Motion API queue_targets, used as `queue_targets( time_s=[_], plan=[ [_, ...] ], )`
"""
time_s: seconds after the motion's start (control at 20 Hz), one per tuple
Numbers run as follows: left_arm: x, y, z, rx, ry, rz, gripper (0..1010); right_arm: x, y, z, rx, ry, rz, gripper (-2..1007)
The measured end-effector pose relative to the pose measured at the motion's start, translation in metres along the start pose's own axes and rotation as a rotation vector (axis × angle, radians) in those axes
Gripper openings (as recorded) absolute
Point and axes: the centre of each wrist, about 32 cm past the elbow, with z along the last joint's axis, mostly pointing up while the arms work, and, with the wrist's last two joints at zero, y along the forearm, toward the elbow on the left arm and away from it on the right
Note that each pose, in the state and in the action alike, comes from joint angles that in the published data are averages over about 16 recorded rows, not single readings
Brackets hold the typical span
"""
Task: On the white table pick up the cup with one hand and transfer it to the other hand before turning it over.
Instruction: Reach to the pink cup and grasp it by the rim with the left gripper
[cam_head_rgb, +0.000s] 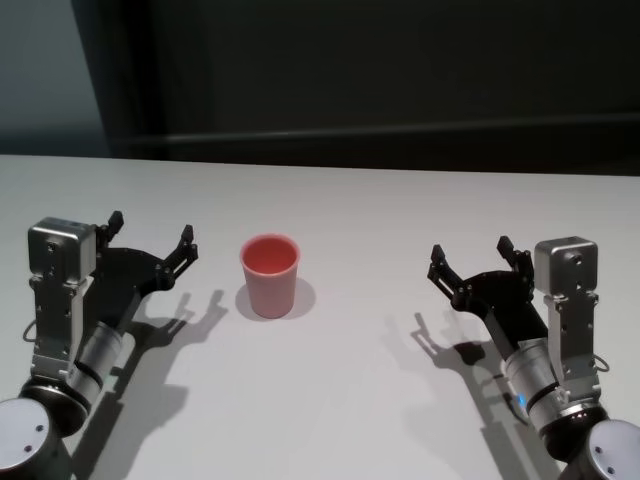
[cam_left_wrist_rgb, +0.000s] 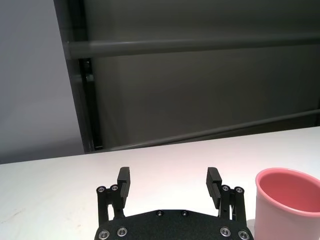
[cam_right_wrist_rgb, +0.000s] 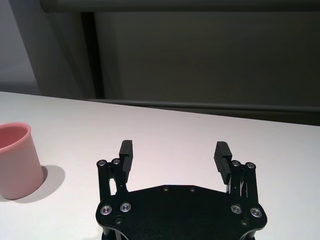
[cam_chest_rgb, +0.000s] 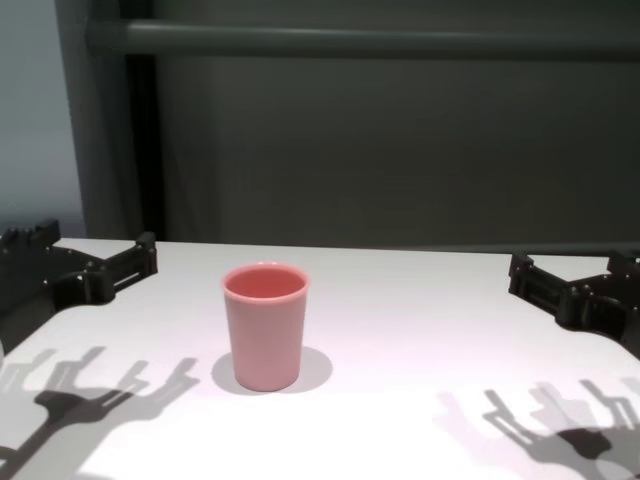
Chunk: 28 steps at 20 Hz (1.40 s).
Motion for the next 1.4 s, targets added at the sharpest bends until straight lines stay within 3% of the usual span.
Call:
queue_targets(
  time_s=[0.3, 0.85, 1.15, 1.4],
  plan=[
    [0.018, 0.002, 0.0138, -0.004, -0.1, -0.059, 1003, 0.0, 0.0, 0.0, 0.0, 0.0, 0.0, 1000],
    [0.0598, 0.003, 0.0507, -0.02, -0.405, -0.172, 1003, 0.0, 0.0, 0.0, 0.0, 0.0, 0.0, 1000],
    [0.0782, -0.002, 0.0736, -0.033, -0.578, -0.281, 1003, 0.0, 0.0, 0.0, 0.0, 0.0, 0.0, 1000],
    [0.0881, -0.008, 0.094, -0.036, -0.706, -0.404, 1003, 0.0, 0.0, 0.0, 0.0, 0.0, 0.0, 1000]
  ],
)
